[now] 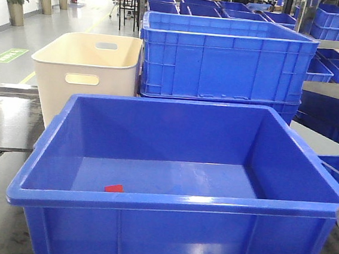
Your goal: Pick red and yellow blocks into blue bin
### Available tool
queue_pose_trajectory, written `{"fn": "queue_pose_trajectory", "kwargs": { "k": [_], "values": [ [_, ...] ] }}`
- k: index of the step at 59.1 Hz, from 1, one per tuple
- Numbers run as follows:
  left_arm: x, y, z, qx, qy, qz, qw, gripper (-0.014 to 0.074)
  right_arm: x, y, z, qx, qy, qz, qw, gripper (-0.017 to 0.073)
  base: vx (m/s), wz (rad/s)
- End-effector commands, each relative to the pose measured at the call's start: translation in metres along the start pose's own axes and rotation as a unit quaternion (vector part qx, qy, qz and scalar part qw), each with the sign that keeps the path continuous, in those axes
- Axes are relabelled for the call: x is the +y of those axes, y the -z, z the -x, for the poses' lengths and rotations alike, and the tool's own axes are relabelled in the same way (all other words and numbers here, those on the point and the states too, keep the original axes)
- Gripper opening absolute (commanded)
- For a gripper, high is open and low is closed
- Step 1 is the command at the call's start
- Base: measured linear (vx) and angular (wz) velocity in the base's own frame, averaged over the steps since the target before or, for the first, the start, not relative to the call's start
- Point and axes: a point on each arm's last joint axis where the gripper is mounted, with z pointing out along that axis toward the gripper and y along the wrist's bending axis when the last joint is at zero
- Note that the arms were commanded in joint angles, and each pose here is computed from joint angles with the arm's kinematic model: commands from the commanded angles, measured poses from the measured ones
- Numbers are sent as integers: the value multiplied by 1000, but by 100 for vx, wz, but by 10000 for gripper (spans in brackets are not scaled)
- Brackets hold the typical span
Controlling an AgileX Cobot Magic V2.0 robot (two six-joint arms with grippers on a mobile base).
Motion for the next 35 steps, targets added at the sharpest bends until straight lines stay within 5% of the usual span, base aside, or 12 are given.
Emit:
{"fn": "queue_pose_trajectory", "kwargs": {
  "k": [1,35],
  "values": [
    [0,3,15,-61,8,0,998,-1,-2,10,12,-51,5,-6,999,-10,0,0],
    [-1,3,15,-62,-3,-3,998,-1,-2,10,12,-51,5,-6,999,-10,0,0]
  ]
}}
